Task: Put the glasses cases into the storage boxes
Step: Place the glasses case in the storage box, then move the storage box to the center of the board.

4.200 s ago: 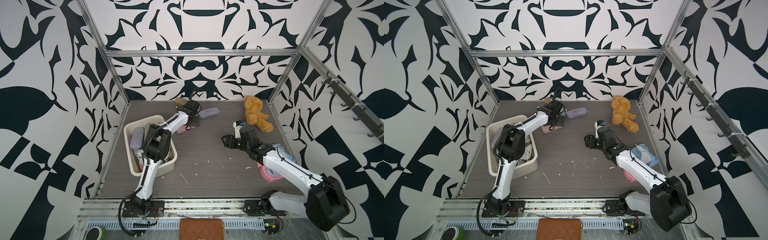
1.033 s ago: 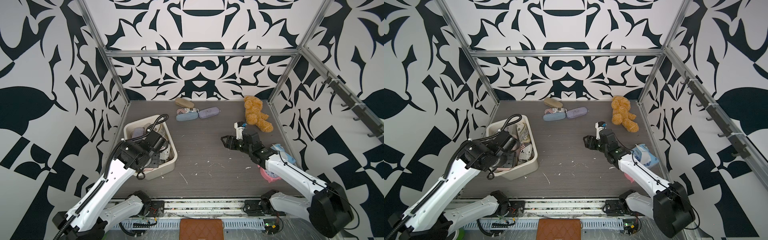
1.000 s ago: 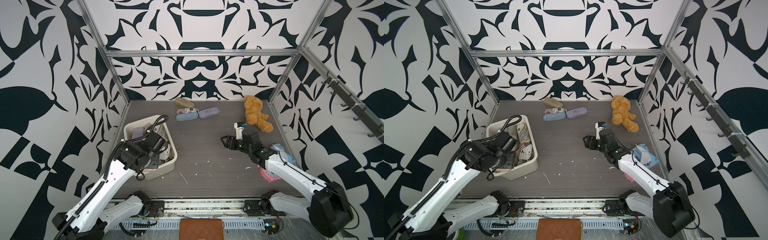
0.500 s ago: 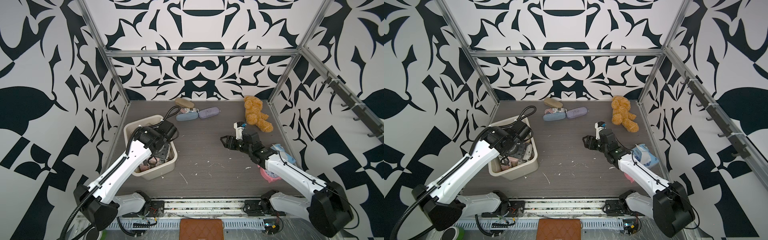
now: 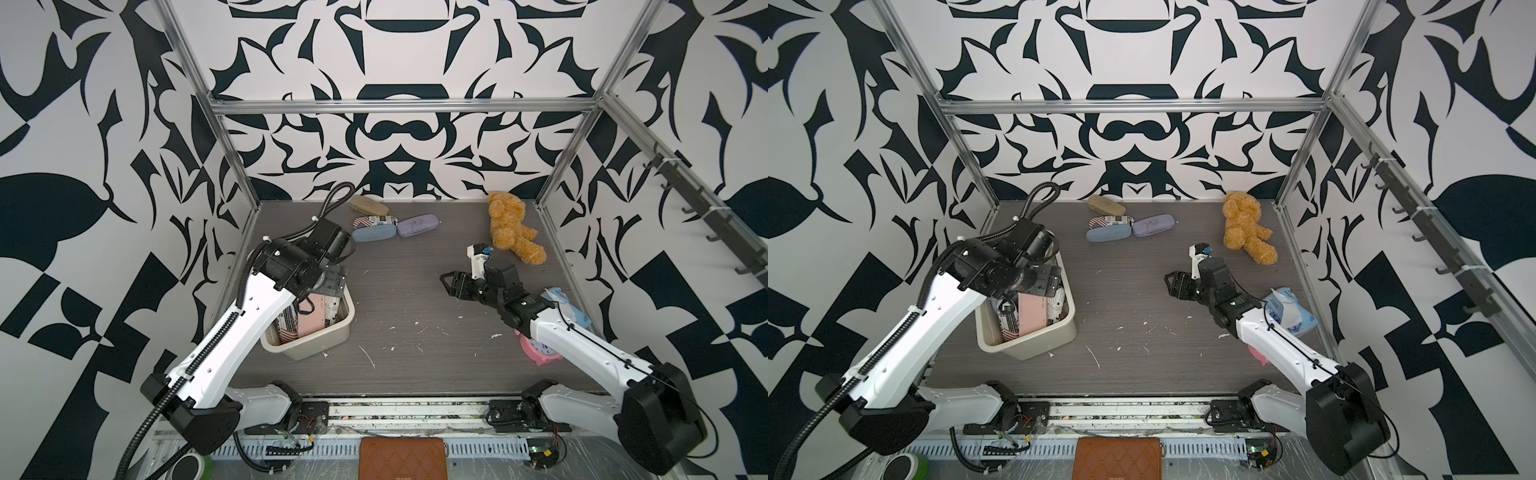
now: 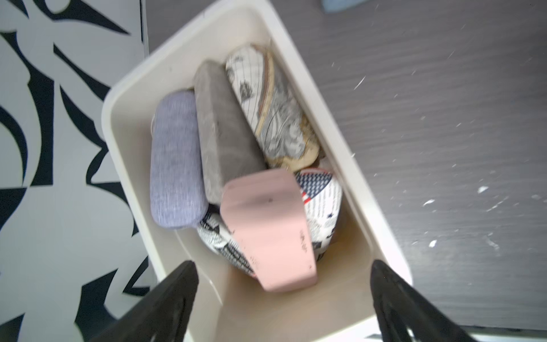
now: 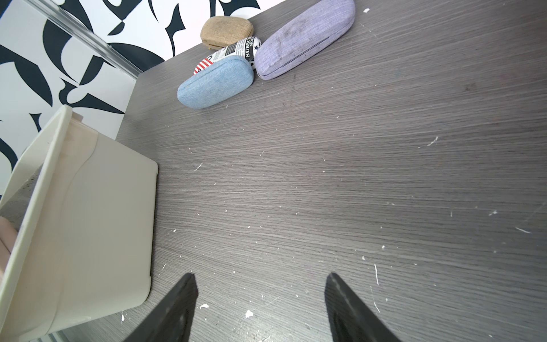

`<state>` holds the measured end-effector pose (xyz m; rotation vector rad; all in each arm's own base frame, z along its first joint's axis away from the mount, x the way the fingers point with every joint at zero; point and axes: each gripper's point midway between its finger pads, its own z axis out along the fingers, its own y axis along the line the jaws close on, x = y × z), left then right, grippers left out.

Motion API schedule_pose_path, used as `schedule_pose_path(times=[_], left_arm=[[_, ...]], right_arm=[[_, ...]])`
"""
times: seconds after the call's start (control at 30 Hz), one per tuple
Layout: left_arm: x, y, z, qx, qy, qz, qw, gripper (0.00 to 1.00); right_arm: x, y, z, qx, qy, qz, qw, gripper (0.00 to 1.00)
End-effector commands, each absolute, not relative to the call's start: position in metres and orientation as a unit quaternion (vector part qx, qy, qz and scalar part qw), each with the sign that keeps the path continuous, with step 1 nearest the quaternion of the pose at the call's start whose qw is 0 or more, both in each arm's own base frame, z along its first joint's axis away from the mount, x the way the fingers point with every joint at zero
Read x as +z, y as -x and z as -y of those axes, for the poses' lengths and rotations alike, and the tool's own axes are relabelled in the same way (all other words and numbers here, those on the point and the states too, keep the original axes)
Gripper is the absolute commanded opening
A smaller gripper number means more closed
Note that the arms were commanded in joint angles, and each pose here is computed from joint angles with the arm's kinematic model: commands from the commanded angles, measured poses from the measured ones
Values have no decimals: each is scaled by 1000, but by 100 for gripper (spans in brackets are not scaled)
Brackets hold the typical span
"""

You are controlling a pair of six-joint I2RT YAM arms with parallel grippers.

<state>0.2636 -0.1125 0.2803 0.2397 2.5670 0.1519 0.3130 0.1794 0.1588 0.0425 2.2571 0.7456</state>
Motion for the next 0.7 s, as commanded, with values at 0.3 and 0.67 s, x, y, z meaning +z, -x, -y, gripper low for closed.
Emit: schedule_pose_path(times=[0.3, 0.67], left_arm=[[209, -418, 274, -54, -136, -943, 299, 94], [180, -468, 263, -90, -9, -934, 345, 99]], right_arm=[[160, -327, -171, 257, -21, -882, 395, 73], [170, -431, -185, 162, -44, -913, 372, 75]])
